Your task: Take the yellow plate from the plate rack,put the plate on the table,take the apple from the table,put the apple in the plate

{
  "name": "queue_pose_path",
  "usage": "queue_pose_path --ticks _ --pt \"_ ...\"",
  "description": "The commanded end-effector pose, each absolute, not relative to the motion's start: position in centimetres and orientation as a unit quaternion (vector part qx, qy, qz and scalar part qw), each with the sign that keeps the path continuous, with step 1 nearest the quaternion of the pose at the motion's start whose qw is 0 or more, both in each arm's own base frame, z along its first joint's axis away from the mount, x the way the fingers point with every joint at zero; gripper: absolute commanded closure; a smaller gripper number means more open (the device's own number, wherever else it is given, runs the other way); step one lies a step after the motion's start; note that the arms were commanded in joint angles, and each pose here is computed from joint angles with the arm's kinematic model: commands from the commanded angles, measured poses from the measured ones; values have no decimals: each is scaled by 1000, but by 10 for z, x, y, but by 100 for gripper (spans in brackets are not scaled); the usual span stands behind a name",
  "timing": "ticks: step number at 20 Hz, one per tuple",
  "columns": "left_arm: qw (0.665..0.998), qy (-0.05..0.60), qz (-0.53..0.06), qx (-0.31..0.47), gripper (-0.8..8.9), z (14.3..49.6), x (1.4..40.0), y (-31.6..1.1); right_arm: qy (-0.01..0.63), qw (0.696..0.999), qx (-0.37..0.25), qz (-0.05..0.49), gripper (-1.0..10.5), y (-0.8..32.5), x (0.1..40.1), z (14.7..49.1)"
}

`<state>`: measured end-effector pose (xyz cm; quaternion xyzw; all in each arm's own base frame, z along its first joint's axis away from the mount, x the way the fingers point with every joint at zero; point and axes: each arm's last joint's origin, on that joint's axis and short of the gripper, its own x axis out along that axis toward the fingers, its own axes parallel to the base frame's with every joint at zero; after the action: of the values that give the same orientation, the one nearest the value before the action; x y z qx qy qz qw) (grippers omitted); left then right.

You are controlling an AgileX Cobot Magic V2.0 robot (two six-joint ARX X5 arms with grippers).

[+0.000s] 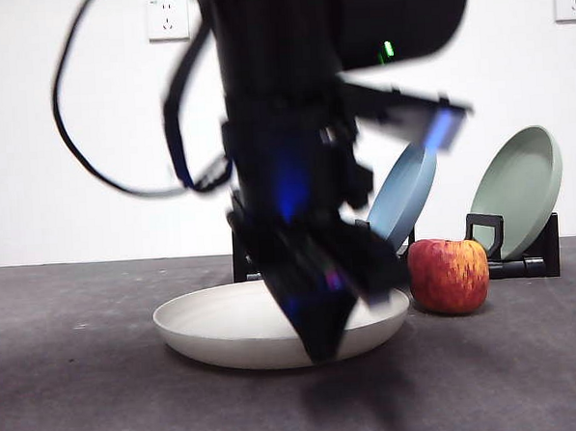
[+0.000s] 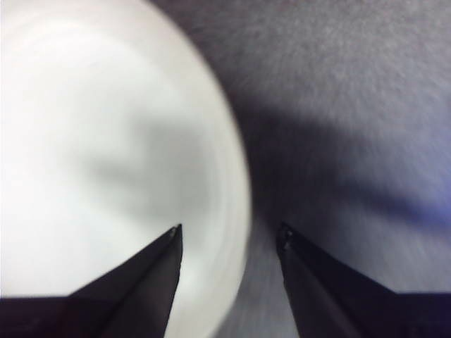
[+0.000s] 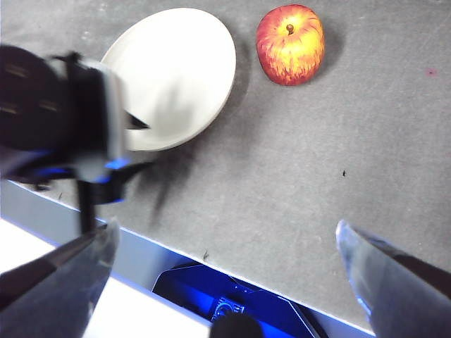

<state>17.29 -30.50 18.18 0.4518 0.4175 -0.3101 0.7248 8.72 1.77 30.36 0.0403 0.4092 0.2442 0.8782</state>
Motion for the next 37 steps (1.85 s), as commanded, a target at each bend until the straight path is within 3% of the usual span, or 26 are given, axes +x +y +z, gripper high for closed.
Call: queue_pose_path --ticks 1,4,7,12,16,18,31,32,35,37 --pt "758 404 -312 406 585 218 168 -300 400 882 44 243 289 18 93 305" --pt "806 368 -338 317 586 276 156 -281 374 894 54 239 288 19 111 309" --pt "830 324 -390 233 590 329 136 -249 367 897 56 241 285 22 141 306" --pt "866 245 -407 159 590 386 105 -189 374 893 43 246 284 39 203 283" --pt "872 234 -407 138 590 400 89 -159 391 891 6 230 272 62 244 252" --pt "872 245 -403 133 590 399 86 -154 396 888 -5 232 213 73 259 236" --pt "866 283 -390 136 593 393 84 -150 424 880 -47 210 229 105 301 165" --pt "866 283 -390 136 593 393 84 -150 425 879 -47 210 274 105 301 164" --pt "866 282 -388 137 593 393 84 -150 426 879 -46 211 578 105 301 164" --pt "866 282 -388 137 593 393 84 -150 428 876 -42 218 720 106 300 163"
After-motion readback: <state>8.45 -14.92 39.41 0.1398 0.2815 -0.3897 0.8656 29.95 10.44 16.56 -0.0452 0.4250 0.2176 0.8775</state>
